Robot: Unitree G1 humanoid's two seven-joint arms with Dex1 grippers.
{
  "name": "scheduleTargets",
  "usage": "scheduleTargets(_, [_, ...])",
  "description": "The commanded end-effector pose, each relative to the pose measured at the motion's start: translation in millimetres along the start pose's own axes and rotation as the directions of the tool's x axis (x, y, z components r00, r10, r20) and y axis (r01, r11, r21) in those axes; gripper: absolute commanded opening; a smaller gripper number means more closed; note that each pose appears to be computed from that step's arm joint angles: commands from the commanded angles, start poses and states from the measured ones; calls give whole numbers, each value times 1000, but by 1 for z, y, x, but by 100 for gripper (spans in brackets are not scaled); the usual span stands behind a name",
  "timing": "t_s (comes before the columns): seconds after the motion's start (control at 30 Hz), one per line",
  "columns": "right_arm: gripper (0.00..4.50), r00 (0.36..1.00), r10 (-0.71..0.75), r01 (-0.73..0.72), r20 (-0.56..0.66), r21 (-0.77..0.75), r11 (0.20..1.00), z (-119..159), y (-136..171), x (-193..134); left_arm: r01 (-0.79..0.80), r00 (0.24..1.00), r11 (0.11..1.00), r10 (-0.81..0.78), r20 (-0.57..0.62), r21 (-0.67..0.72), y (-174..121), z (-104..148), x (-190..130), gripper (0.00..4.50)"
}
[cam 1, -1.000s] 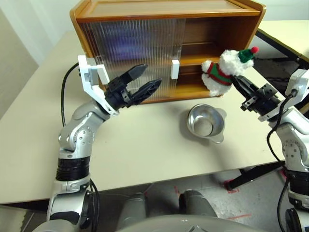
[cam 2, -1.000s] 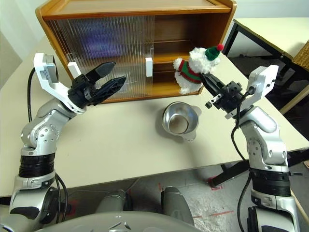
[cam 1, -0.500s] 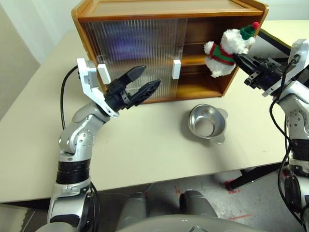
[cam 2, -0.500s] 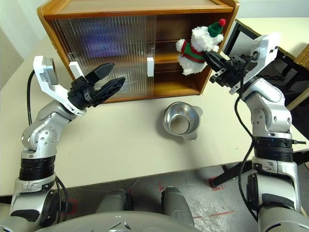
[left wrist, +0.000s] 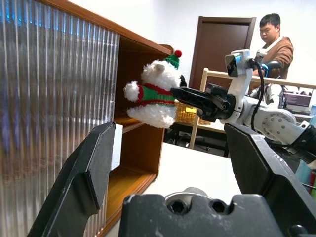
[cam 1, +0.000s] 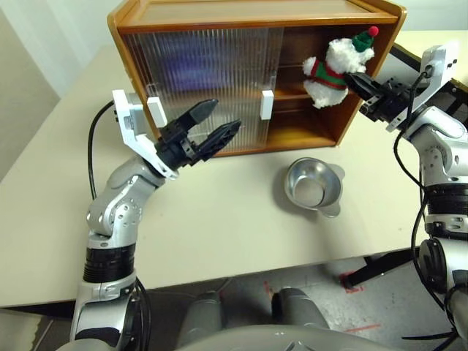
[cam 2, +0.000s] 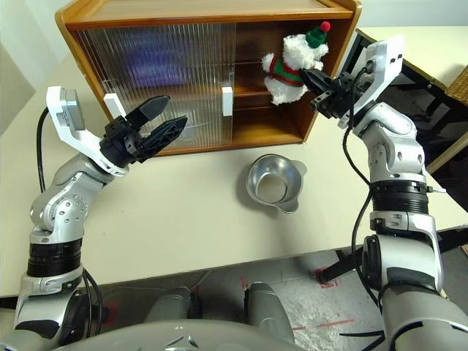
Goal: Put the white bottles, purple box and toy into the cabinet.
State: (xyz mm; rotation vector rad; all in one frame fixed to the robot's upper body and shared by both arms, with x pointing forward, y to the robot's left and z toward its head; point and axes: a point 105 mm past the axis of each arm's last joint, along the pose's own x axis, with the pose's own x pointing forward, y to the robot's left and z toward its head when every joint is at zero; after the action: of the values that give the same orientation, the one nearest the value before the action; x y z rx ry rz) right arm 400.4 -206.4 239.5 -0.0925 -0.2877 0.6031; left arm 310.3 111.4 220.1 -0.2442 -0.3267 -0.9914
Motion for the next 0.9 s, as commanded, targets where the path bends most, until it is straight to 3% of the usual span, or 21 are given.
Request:
scheduleTargets(0.03, [1,1000,0,-1,-27,-13,1000,-5,-4,10,6,1000,1000,-6,1,14,-4,1,0,450])
scheduleTargets(0.9, [1,986,17,-24,-168,-39,999,-26,-13,48,-27,1000,999,27,6,28,-8,3,-7,450])
